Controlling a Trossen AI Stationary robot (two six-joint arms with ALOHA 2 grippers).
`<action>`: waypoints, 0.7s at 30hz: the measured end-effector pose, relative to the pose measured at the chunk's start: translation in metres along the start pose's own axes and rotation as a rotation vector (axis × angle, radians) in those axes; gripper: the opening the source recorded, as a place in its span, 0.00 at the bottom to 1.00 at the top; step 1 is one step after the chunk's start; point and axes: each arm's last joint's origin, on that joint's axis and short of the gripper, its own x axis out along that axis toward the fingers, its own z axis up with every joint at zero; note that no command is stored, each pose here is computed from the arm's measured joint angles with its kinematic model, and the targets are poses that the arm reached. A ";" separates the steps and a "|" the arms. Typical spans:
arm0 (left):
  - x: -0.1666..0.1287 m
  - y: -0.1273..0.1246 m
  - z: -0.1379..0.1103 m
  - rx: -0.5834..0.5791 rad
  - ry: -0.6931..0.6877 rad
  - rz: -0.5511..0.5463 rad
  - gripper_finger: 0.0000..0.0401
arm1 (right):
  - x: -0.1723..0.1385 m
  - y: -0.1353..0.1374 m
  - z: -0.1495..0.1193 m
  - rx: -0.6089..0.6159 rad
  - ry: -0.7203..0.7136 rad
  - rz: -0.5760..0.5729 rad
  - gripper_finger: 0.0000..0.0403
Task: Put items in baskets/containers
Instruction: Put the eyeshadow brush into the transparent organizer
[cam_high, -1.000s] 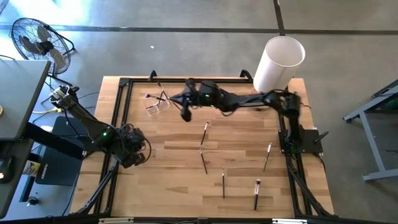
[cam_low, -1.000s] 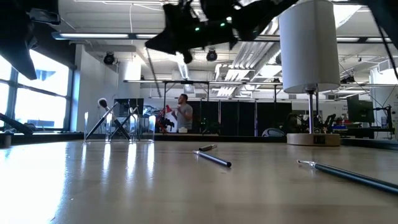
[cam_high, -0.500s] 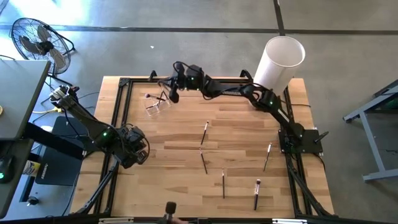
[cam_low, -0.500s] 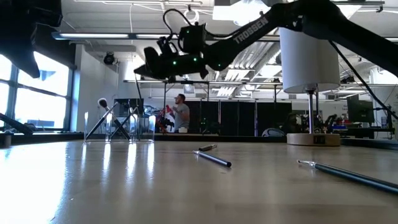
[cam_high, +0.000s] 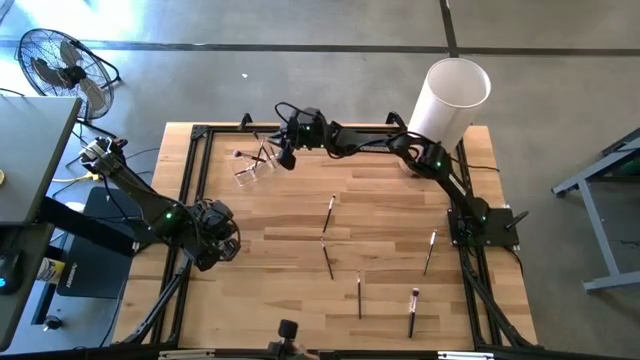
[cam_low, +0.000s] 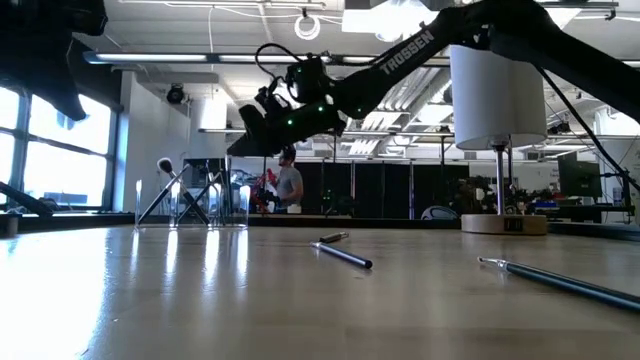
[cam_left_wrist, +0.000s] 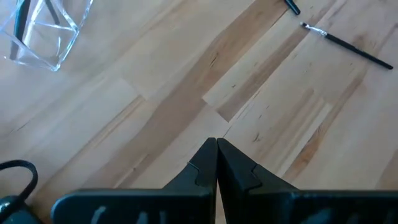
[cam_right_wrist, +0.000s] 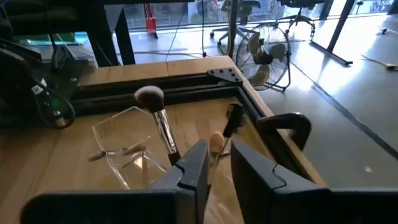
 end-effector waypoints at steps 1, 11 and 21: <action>0.000 0.000 0.000 0.001 0.000 0.000 0.00 | -0.004 0.000 0.004 -0.015 0.019 -0.007 0.18; 0.000 0.000 0.000 0.006 -0.011 0.005 0.00 | -0.062 0.015 0.053 0.009 0.294 -0.099 0.29; 0.002 -0.004 0.000 -0.012 -0.019 -0.009 0.14 | -0.101 0.109 0.048 0.134 0.642 -0.082 0.02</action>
